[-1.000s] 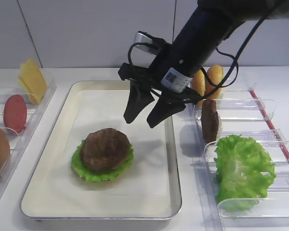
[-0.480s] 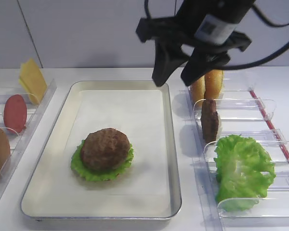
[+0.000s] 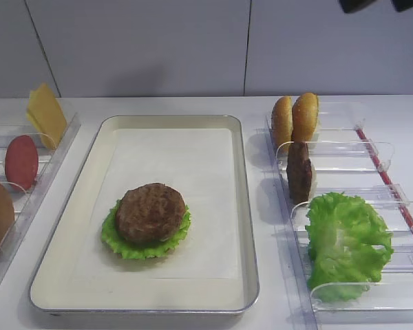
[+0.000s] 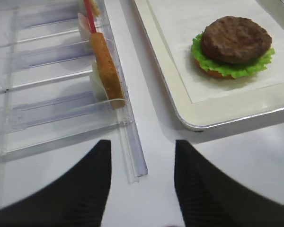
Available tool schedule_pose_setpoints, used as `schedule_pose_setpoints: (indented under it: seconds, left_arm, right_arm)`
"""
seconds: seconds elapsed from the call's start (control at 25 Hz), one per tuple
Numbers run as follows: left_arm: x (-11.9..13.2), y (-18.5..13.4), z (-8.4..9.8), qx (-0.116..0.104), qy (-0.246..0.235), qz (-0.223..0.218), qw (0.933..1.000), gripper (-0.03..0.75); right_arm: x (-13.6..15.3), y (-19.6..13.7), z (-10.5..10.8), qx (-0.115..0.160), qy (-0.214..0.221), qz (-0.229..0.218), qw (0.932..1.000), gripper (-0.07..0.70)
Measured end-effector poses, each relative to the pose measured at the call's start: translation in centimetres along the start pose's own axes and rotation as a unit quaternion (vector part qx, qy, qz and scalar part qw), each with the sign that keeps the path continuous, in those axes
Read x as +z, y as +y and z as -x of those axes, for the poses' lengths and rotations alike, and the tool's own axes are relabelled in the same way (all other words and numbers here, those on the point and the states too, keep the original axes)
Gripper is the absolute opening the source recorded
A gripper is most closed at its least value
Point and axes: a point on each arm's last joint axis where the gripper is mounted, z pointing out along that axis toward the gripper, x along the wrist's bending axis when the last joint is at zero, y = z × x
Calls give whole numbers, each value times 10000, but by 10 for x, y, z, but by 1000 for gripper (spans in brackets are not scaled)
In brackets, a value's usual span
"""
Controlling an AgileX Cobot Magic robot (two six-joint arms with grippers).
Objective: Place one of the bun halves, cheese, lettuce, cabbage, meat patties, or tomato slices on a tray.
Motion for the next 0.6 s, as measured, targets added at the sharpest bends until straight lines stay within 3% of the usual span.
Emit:
schedule_pose_setpoints:
  seconds: [0.32, 0.6]
  left_arm:
    - [0, 0, 0, 0, 0, 0, 10000, 293]
    - [0, 0, 0, 0, 0, 0, 10000, 293]
  right_arm:
    - [-29, -71, 12, -368, -445, 89, 9983, 417]
    - [-50, -143, 28, -590, -990, 460, 9923, 417]
